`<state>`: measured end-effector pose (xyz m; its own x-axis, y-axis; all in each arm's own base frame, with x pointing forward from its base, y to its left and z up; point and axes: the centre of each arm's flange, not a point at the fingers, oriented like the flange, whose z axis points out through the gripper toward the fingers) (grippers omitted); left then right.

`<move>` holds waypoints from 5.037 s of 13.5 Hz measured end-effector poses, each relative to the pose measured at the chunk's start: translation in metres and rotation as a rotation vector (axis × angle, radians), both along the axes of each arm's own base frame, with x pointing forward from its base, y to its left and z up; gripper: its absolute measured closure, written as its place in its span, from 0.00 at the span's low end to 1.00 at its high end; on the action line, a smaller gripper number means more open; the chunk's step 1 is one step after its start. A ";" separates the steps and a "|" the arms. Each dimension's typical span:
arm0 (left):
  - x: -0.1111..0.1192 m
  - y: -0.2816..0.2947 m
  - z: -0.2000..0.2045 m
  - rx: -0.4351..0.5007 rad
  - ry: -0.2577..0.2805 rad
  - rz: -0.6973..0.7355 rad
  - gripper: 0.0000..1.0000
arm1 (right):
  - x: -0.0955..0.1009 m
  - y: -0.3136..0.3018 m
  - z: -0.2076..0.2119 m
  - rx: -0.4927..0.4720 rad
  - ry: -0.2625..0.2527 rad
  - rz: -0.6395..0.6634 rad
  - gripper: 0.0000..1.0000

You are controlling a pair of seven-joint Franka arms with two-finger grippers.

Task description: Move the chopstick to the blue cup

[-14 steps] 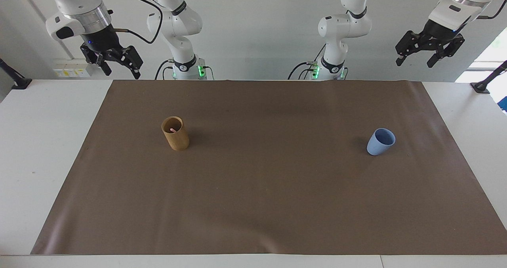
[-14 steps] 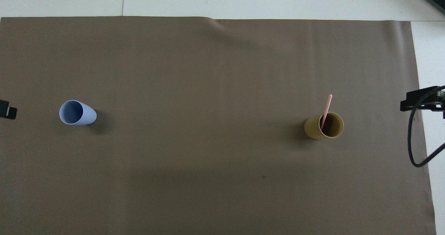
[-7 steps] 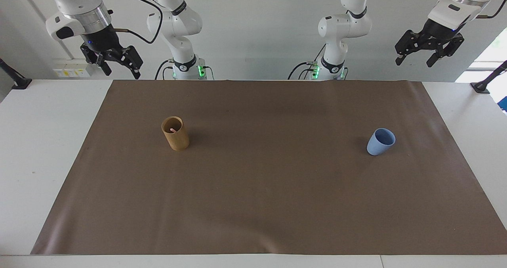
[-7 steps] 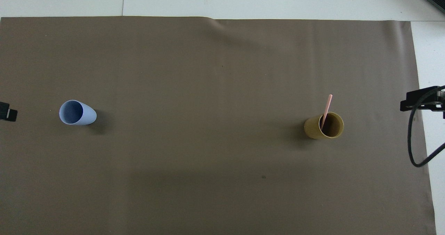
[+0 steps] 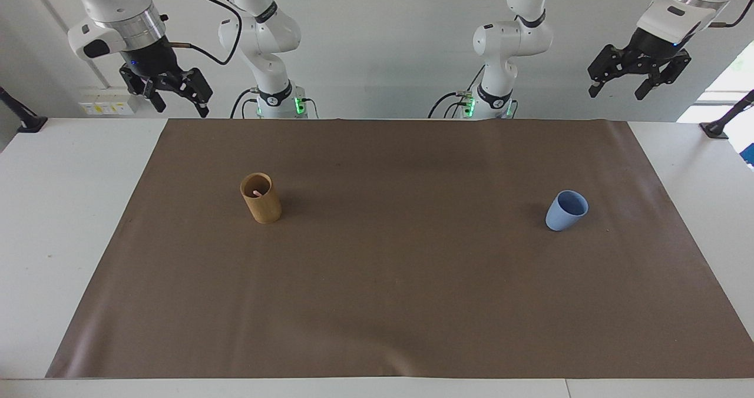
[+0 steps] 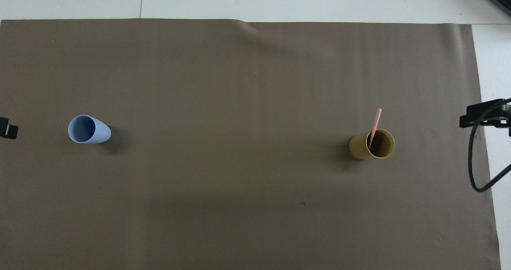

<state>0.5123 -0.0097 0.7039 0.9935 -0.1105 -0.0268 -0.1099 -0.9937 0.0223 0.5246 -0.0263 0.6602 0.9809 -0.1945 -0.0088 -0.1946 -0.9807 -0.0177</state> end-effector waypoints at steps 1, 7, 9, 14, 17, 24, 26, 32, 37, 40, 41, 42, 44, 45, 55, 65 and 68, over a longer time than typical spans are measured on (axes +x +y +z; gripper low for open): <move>0.001 0.001 0.001 0.000 -0.010 0.001 0.00 | 0.000 0.000 0.000 0.000 0.000 0.000 0.00; 0.003 0.016 -0.002 0.000 -0.018 0.031 0.00 | 0.000 0.000 0.000 0.000 0.000 0.000 0.00; 0.003 0.019 -0.002 0.000 -0.018 0.038 0.00 | 0.000 0.000 0.000 0.000 0.000 0.000 0.00; 0.007 0.020 0.001 0.000 -0.054 0.039 0.00 | 0.000 0.000 0.000 0.000 0.000 0.000 0.00; 0.013 0.027 -0.003 0.000 -0.084 0.052 0.00 | 0.000 0.000 0.000 0.000 0.002 0.000 0.00; 0.052 0.079 -0.123 0.008 -0.117 0.015 0.00 | -0.001 0.000 -0.001 0.000 0.010 -0.001 0.00; 0.059 0.086 -0.164 0.010 -0.121 0.002 0.00 | -0.001 -0.003 -0.001 0.001 0.009 -0.005 0.00; 0.065 0.085 -0.257 0.003 -0.082 -0.002 0.00 | -0.001 -0.004 -0.001 0.001 0.008 -0.007 0.00; 0.078 0.085 -0.310 -0.019 -0.070 0.009 0.11 | -0.001 -0.012 0.000 0.001 0.002 -0.017 0.00; 0.076 0.083 -0.314 -0.038 -0.065 0.019 0.50 | 0.004 0.005 -0.007 -0.001 -0.014 0.021 0.00; 0.074 0.083 -0.318 -0.040 -0.056 0.020 0.65 | 0.006 0.009 -0.012 -0.001 -0.016 0.030 0.00; 0.072 0.083 -0.322 -0.042 -0.048 0.021 0.75 | 0.008 0.011 -0.017 -0.001 -0.021 0.033 0.00; 0.069 0.078 -0.320 -0.056 -0.042 0.019 0.94 | 0.013 0.019 -0.031 -0.001 -0.016 0.052 0.00; 0.068 0.077 -0.319 -0.057 -0.036 0.018 0.95 | 0.016 0.028 -0.038 -0.002 -0.015 0.069 0.00; 0.065 -0.041 -0.286 -0.060 -0.077 0.015 0.95 | 0.035 0.072 -0.127 -0.007 0.057 0.161 0.00; -0.027 -0.316 -0.282 -0.043 -0.114 0.118 0.95 | 0.045 0.070 -0.173 0.061 0.041 0.345 0.00; -0.048 -0.350 -0.297 -0.048 -0.109 0.085 0.95 | 0.049 0.076 -0.179 0.113 -0.026 0.352 0.00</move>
